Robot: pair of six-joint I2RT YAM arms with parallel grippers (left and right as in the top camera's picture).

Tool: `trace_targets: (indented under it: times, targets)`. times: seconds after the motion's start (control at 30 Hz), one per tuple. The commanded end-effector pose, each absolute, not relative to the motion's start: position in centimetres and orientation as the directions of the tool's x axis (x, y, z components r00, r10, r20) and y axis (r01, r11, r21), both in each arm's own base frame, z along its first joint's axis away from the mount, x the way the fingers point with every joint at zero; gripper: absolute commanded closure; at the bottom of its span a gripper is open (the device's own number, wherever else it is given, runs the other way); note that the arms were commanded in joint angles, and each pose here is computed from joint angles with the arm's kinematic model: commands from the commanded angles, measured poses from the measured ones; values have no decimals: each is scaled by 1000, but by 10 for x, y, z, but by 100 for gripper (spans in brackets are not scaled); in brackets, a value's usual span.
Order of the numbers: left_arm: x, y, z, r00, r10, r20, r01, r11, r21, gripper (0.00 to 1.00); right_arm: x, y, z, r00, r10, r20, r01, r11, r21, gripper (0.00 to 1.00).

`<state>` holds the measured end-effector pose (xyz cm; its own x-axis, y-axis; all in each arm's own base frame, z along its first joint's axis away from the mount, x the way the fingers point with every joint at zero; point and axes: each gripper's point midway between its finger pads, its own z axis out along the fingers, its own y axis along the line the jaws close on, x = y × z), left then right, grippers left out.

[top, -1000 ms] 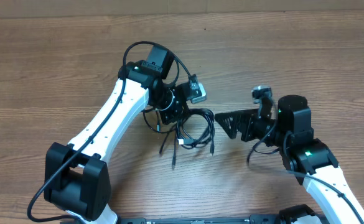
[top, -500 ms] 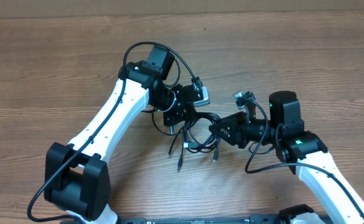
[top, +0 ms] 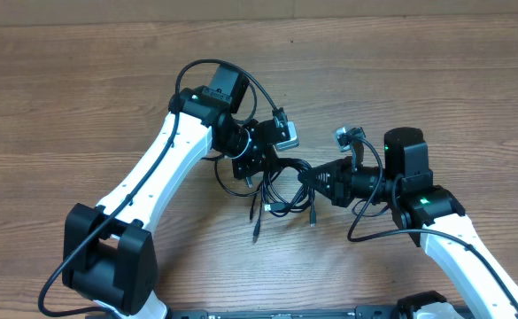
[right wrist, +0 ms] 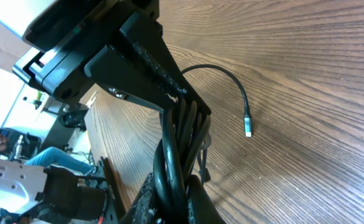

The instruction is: Untangle cables

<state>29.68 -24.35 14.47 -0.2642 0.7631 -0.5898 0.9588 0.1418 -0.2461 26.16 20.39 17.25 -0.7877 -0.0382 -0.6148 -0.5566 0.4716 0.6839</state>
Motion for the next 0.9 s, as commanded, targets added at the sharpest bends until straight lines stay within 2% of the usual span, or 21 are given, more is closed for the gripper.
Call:
trace_targets:
  times: [0.0,0.3,0.4,0.67,0.87]
  targets:
    - [321,-220,144,-357,774,-524,934,299,-194,96,254,208,193,-773,-26,-634,-585,417,696,96]
    - [368,-192,152,-616,571,-543,770,581,-263,96,241,210,215,-734,-28,-678,-640,362,678,96]
    - [376,-187,154,-679,501,-537,708,640,-298,96,237,211,217,-738,-35,-674,-643,340,686,96]
    - [384,-186,156,-767,390,-510,600,718,-353,96,237,211,215,-744,-37,-668,-637,342,691,96]
    - [406,-159,147,-869,203,-451,359,886,-293,96,236,211,214,-751,-38,-660,-630,344,697,96]
